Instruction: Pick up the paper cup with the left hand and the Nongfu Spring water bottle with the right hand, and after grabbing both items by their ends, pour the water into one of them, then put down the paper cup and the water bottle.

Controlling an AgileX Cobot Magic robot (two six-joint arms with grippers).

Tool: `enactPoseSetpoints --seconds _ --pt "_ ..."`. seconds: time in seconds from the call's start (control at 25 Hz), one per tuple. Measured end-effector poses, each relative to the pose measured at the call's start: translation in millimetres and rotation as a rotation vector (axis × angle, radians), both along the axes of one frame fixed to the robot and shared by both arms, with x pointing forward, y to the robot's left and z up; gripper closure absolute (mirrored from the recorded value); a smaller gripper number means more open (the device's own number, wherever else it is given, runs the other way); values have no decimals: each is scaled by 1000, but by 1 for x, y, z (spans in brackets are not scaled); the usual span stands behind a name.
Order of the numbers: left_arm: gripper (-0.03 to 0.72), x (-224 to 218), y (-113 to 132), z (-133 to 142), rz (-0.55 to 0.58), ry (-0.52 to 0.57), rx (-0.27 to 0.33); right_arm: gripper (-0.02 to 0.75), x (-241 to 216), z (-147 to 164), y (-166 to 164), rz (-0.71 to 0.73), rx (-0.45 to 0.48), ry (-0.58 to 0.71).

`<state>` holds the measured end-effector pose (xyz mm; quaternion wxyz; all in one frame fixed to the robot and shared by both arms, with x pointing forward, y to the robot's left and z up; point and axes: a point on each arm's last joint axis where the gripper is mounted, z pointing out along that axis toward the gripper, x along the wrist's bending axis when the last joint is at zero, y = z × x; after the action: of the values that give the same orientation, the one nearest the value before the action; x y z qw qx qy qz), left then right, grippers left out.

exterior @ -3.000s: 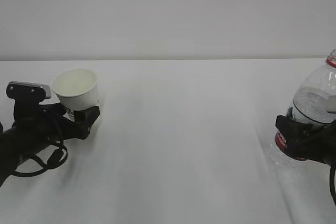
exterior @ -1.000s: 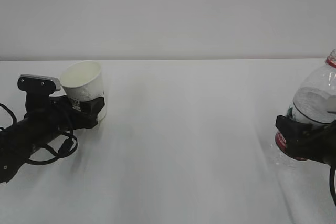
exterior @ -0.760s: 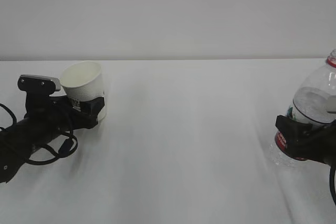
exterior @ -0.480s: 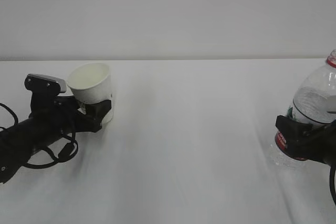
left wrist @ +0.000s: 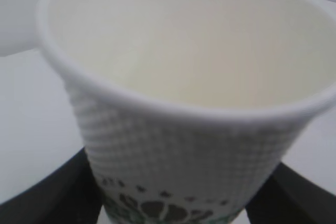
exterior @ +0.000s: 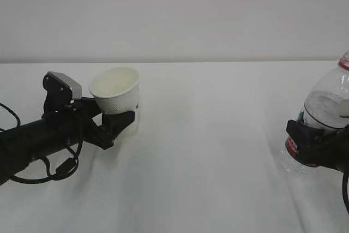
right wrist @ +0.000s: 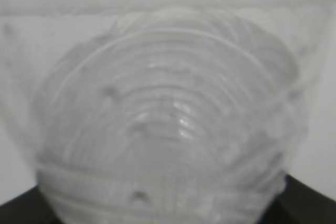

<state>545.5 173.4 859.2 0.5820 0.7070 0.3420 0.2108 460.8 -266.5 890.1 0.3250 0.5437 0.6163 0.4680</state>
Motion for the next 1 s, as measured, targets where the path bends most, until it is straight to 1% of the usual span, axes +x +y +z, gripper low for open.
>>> enactPoseSetpoints --seconds 0.12,0.4,0.64,0.72,0.88,1.0 --pt "143 -3 -3 0 -39 19 -12 253 0 0 0 2 -5 -1" --pt "143 -12 -10 -2 -171 51 -13 253 -1 0 0 3 -8 0" --pt "143 -21 -15 -3 -287 61 6 253 -1 0 0 7 -19 0" --pt "143 -24 -17 -1 -316 74 -2 253 -1 0 0 9 -24 -1" --pt "143 -29 -21 4 -384 61 6 253 -1 -1 0 10 -27 -1" --pt "143 -33 -33 9 -432 45 4 253 -1 -1 0 11 -28 -1"
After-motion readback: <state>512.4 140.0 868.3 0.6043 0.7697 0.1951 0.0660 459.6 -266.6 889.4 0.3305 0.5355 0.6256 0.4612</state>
